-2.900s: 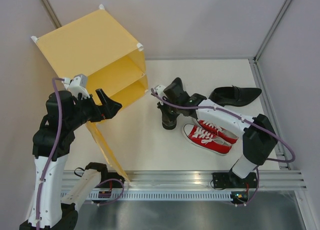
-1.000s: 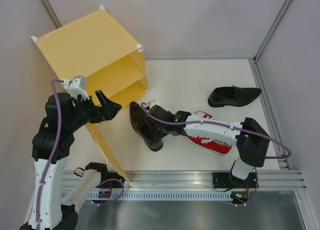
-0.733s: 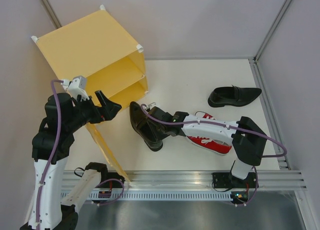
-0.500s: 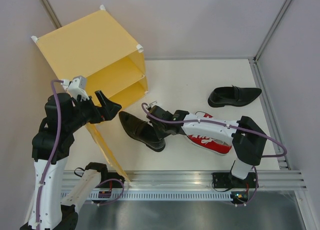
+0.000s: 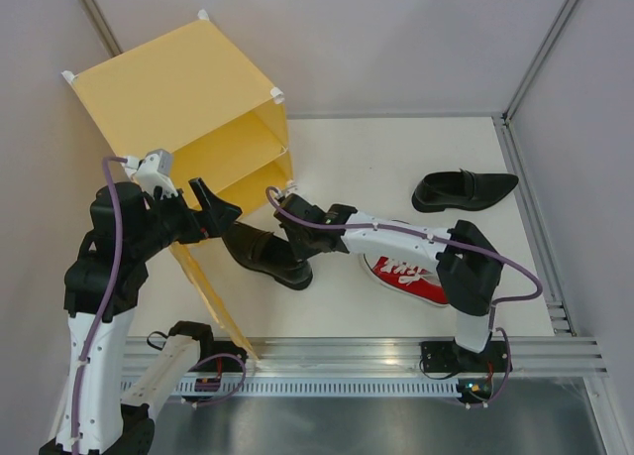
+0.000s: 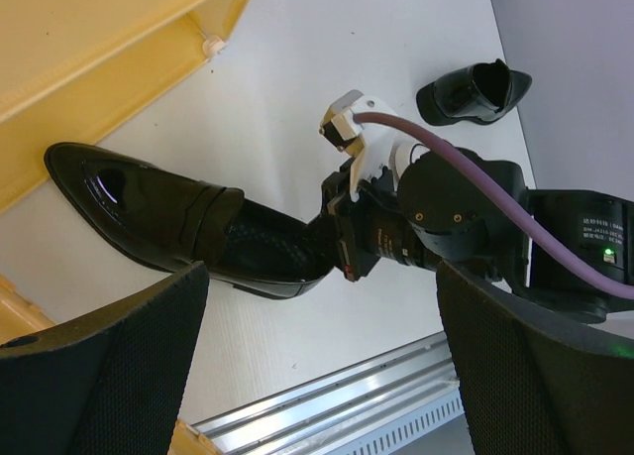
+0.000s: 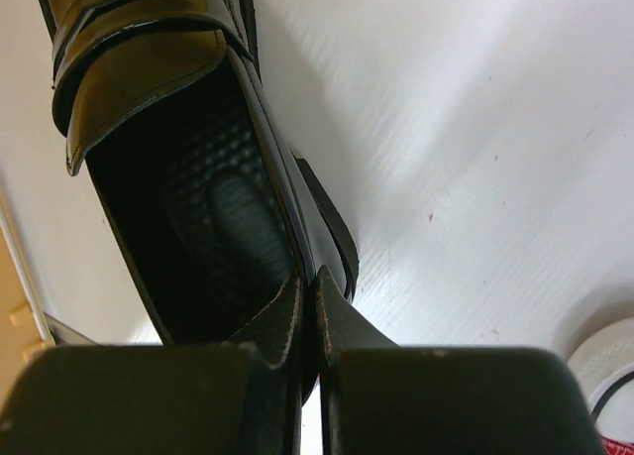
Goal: Place and organize the shoes in the shoe cabinet
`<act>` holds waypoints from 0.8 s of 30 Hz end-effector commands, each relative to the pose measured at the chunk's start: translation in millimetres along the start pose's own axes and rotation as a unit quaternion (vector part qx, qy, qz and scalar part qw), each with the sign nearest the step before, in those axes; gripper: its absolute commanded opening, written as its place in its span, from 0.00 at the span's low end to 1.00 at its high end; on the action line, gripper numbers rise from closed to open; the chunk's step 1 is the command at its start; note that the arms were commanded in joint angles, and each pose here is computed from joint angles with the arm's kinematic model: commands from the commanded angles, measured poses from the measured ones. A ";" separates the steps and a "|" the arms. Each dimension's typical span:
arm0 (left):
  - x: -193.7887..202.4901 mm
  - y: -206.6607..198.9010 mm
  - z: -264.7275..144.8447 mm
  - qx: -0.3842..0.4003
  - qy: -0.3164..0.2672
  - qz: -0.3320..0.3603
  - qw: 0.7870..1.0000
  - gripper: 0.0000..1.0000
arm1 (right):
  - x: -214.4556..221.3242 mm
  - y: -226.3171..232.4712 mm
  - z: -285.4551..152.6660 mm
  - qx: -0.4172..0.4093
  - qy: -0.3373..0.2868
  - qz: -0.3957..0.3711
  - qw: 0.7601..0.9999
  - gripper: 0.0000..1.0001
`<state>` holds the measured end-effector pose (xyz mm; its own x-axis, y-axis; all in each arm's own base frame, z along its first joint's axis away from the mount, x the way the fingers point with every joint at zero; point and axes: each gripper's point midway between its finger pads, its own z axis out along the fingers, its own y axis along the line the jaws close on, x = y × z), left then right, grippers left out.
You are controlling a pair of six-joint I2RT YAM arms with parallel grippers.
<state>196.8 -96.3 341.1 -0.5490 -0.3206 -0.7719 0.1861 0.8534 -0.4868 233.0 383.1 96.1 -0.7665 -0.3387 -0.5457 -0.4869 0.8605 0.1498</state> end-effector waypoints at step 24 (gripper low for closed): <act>-7.3 -2.1 -1.4 0.003 -0.014 0.007 1.000 0.99 | -196.1 72.9 43.9 -0.101 -0.246 0.192 0.945 0.01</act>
<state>198.2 -96.5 339.9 -0.5537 -0.3199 -0.7688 0.1832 0.8539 -0.4872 339.3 489.9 104.4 -0.7307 0.0301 -0.6821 -0.2984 0.8845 0.3586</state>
